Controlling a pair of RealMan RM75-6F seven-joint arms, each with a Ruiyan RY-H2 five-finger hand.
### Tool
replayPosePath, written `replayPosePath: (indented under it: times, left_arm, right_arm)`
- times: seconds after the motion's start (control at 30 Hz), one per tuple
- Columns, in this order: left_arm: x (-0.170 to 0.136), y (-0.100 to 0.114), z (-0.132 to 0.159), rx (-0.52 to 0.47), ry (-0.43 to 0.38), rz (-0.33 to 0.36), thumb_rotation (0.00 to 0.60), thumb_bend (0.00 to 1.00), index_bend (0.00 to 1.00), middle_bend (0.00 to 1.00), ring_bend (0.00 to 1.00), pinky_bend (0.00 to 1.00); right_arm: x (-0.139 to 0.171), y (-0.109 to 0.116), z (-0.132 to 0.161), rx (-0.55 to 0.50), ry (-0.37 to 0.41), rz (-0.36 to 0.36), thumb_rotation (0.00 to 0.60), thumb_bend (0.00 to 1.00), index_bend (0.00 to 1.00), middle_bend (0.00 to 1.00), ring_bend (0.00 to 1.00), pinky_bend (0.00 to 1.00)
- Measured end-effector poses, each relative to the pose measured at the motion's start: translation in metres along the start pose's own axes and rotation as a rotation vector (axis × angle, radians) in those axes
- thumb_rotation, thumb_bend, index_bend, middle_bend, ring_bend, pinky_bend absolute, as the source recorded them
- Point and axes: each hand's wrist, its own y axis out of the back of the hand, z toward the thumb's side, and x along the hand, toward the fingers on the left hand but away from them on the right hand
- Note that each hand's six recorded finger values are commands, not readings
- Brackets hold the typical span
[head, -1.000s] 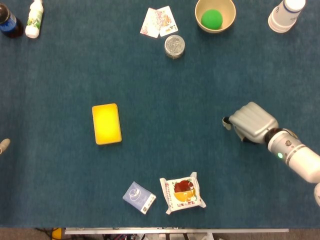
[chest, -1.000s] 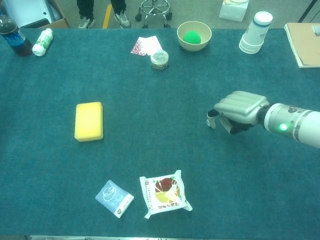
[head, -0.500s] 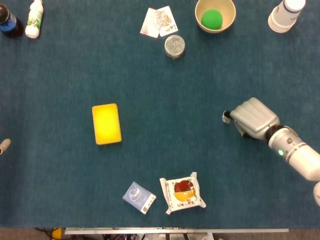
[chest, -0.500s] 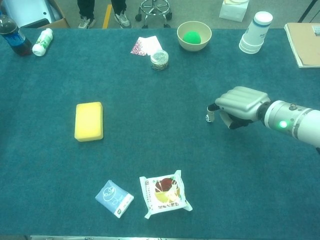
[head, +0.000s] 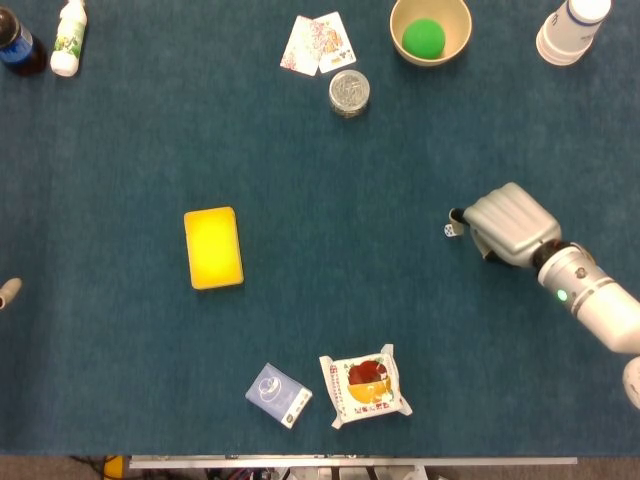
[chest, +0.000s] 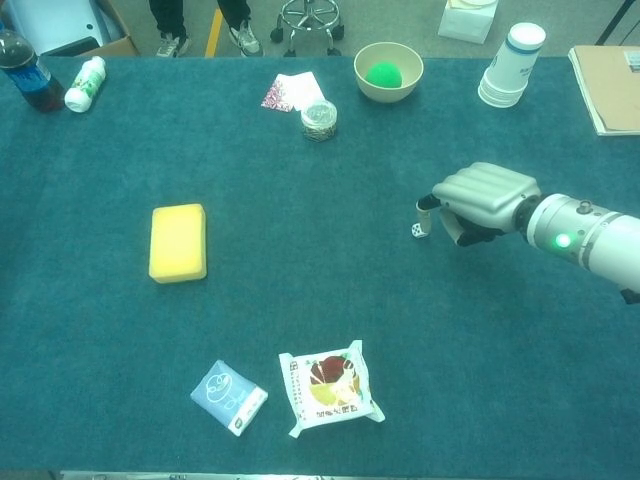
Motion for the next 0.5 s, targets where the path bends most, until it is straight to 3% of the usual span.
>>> replayPosePath:
  times: [0.5]
  left_arm:
    - [0.0008, -0.0010, -0.0010, -0.001, 0.002, -0.004, 0.600, 0.00, 0.08, 0.00, 0.00, 0.04]
  right_arm:
    - [-0.0045, 0.0068, -0.0001, -0.061, 0.023, -0.068, 0.600, 1.00, 0.35, 1.00, 1.00, 1.00]
